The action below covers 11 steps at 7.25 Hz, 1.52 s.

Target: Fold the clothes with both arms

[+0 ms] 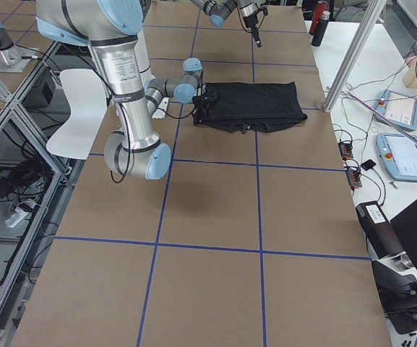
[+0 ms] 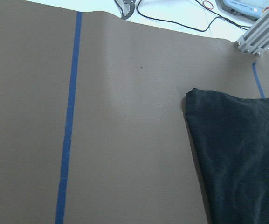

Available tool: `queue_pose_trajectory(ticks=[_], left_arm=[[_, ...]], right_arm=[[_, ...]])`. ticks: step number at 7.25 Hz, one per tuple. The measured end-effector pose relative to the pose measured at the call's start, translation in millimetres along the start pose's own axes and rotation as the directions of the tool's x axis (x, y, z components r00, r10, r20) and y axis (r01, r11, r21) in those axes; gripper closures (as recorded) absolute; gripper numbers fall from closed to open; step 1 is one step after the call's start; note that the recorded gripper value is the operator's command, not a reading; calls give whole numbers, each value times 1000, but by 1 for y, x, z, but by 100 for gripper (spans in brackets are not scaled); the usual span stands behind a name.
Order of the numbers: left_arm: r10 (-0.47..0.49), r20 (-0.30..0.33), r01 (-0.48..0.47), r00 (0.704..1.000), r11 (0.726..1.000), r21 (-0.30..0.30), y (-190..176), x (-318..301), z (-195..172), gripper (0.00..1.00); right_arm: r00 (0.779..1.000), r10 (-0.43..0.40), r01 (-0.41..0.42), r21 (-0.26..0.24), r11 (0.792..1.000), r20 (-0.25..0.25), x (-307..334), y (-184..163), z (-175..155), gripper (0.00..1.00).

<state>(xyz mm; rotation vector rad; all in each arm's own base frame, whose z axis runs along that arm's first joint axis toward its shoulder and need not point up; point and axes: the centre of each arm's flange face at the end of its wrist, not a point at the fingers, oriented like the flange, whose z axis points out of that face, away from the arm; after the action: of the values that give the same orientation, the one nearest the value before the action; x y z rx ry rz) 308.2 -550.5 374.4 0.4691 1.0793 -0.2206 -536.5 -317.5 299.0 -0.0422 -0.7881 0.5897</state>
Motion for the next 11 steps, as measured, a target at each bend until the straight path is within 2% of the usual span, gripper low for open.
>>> queue_pose_trajectory(ticks=[7, 8, 9, 10, 11], left_arm=[[0, -4, 0, 1000, 1000, 2, 0, 2, -2, 0], [0, -5, 0, 1000, 1000, 1, 0, 2, -2, 0], [-1, -5, 1, 1000, 1000, 1, 0, 2, -2, 0], [-3, -5, 3, 1000, 1000, 1, 0, 2, -2, 0], [-4, -5, 4, 1000, 1000, 1, 0, 2, -2, 0]], right_arm=[[1000, 12, -12, -2, 1000, 6, -6, 6, 9, 37], [1000, 10, -10, -2, 1000, 4, -6, 6, 10, 42], [1000, 9, -9, 0, 1000, 0, -7, 6, 13, 61], [1000, 10, -10, 0, 1000, -2, -8, 7, 14, 100], [1000, 13, -13, -1, 1000, 0, -9, 7, 14, 100]])
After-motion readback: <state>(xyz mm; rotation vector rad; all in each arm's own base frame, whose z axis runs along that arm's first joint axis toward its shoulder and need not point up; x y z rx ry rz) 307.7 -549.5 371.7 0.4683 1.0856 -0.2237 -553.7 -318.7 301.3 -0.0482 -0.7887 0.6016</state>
